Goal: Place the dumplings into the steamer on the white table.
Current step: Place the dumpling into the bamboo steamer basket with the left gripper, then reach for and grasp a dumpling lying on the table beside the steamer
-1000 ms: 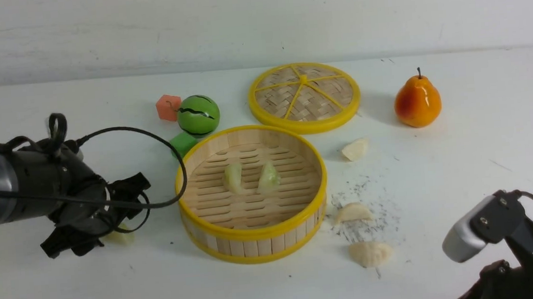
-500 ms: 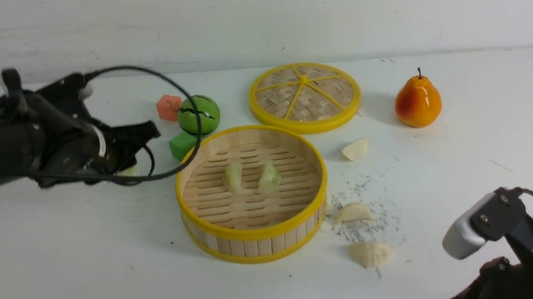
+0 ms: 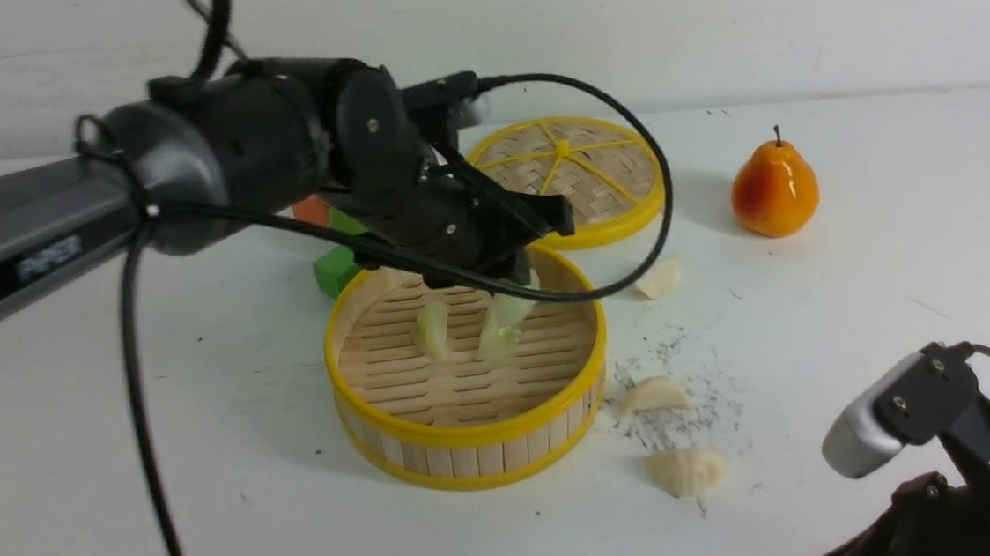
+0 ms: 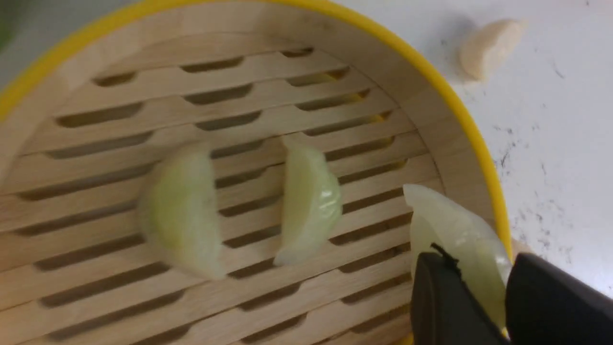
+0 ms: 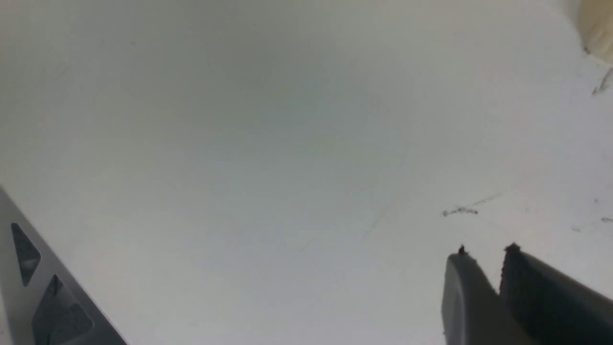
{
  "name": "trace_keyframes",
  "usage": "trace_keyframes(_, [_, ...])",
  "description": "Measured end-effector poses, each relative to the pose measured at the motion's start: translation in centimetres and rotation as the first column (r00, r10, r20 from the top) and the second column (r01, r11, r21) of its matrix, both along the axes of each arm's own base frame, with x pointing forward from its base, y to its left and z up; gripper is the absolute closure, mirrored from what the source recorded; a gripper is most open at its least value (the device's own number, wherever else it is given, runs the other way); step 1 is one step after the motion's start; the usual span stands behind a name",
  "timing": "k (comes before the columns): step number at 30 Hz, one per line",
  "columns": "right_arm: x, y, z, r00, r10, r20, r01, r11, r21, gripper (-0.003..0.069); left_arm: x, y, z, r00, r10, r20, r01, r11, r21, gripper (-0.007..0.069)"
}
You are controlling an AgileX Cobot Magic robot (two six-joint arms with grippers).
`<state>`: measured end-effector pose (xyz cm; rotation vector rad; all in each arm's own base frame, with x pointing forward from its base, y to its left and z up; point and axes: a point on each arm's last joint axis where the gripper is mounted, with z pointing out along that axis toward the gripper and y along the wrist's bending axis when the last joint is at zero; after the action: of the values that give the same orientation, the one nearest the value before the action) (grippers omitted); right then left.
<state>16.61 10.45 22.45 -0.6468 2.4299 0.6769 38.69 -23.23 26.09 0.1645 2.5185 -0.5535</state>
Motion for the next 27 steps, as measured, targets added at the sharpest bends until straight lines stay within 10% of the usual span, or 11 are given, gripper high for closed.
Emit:
trace_keyframes(13, [0.0, 0.0, 0.0, 1.0, 0.001, -0.001, -0.001, 1.0, -0.001, 0.0533, 3.2, -2.9, -5.6, 0.999, -0.026, -0.036, 0.027, 1.0, 0.014, 0.0435])
trace_keyframes(19, [-0.1, 0.0, 0.0, 1.0, 0.006, -0.006, -0.006, 1.0, 0.0, 0.0529, 3.4, -2.9, -5.7, 0.999, -0.029, -0.016, 0.029, 0.999, 0.025, 0.0232])
trace_keyframes(27, [-1.1, 0.0, -0.4, 0.993, 0.095, -0.077, -0.098, 0.995, -0.035, 0.0498, 0.8, -0.9, 3.4, 0.993, -0.091, 0.075, 0.083, 0.992, 0.096, 0.0217])
